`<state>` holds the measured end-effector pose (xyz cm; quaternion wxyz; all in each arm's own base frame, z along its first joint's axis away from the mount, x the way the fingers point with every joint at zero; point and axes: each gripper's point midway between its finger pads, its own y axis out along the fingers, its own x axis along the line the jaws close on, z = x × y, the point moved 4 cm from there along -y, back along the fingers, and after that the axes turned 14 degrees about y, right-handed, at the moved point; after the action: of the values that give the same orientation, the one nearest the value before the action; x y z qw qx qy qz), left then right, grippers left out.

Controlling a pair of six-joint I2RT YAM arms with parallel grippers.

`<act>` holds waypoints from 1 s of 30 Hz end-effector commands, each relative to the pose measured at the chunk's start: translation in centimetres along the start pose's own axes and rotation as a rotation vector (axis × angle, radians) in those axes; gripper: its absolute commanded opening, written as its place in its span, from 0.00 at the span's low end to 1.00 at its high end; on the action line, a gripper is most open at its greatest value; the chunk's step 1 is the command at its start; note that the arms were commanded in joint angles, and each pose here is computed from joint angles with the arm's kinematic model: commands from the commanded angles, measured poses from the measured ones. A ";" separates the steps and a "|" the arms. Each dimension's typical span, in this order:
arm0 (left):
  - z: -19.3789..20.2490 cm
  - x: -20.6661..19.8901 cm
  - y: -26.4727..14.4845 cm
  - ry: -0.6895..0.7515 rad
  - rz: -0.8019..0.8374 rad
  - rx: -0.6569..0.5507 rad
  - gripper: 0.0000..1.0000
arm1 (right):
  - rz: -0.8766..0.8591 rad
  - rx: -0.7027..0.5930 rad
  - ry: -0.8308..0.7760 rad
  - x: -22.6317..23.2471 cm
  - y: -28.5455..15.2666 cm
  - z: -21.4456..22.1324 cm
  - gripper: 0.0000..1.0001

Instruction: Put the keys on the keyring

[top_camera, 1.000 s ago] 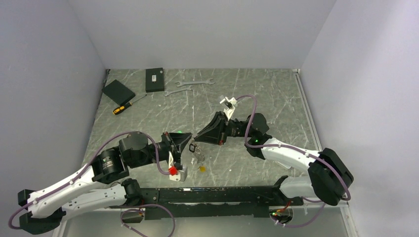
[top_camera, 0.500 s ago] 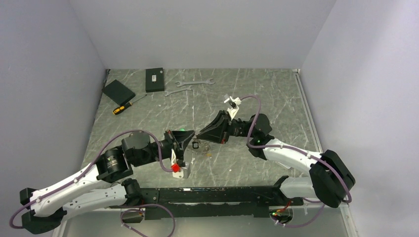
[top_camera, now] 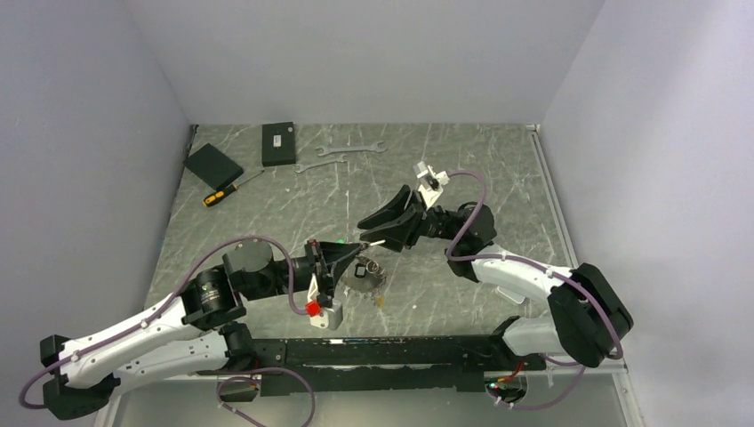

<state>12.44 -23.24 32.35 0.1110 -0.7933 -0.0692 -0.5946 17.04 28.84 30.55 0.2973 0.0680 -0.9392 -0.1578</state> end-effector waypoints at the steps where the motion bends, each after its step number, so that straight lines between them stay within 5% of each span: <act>1: -0.7 2.8 0.0 0.019 -0.139 -0.027 0.00 | -0.090 0.014 -0.073 2.1 0.0 -0.6 0.42; 13: -2.1 4.9 -1.3 0.062 -0.247 -0.098 0.00 | 0.291 -0.058 -0.046 -3.0 -3.6 -1.8 0.63; 30: -3.5 5.6 -1.3 0.054 -0.326 -0.204 0.00 | -0.250 0.042 -0.114 5.4 -2.0 -2.6 0.60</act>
<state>11.01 -23.00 36.75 -0.0124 -0.7729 -0.1133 -0.6242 17.32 25.96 31.45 0.3058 0.1016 -0.9352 -0.1465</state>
